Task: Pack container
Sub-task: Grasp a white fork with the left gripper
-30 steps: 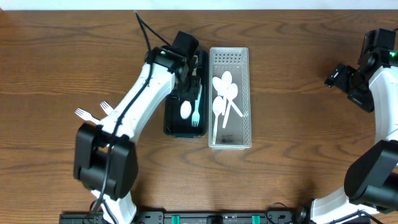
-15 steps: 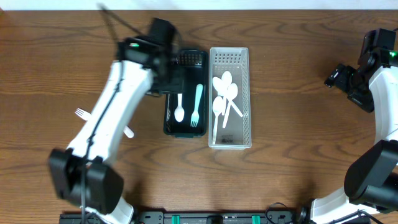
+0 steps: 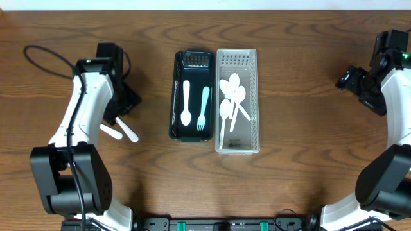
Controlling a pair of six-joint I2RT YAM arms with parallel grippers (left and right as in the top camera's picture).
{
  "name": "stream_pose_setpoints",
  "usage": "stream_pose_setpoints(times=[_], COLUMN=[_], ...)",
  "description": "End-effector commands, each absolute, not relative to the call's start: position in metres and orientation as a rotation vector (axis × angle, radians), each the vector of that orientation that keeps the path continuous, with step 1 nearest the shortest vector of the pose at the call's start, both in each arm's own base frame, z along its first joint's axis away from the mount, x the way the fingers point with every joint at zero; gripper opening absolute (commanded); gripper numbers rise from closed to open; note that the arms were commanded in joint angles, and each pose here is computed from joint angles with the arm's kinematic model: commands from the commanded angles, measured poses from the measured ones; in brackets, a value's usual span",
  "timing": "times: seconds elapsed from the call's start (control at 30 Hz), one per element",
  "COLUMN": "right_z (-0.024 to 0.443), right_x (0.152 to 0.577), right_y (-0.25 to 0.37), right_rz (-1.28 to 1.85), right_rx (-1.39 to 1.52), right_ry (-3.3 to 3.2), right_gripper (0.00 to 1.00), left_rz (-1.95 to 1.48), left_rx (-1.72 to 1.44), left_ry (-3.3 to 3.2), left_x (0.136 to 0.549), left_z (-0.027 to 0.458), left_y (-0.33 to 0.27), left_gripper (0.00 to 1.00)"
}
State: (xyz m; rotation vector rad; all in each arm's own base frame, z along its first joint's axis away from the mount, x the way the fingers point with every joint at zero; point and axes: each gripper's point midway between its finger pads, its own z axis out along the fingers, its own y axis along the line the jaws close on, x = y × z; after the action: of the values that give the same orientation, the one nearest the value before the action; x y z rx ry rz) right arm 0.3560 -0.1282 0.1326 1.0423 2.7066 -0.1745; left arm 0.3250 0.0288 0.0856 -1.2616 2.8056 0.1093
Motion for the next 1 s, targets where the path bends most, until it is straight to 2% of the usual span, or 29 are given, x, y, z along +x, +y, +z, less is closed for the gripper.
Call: stream_pose_setpoints(times=[0.0,0.43,0.7,0.97], right_z=[0.131,0.131,0.131,0.131], right_x=[0.355,0.355,0.355,0.355], right_y=[-0.13,-0.13,-0.13,-0.13], right_rz=[-0.182,-0.182,-0.182,-0.182], right_rx=[1.045,1.045,1.045,1.045], right_ry=[2.71,2.711,2.711,2.711], right_gripper=[0.99,0.99,0.99,0.99], left_rz=[0.146,0.143,0.161,0.004], left_rx=[-1.345,-1.106,-1.18,-1.016], left_ry=[2.773,2.86,2.877,2.952], left_x=[0.319,0.322,0.318,0.332], left_z=[0.074,0.029,0.011,-0.008], left_y=[0.04,0.051,0.066,0.051], left_gripper=[0.56,0.57,0.57,0.56])
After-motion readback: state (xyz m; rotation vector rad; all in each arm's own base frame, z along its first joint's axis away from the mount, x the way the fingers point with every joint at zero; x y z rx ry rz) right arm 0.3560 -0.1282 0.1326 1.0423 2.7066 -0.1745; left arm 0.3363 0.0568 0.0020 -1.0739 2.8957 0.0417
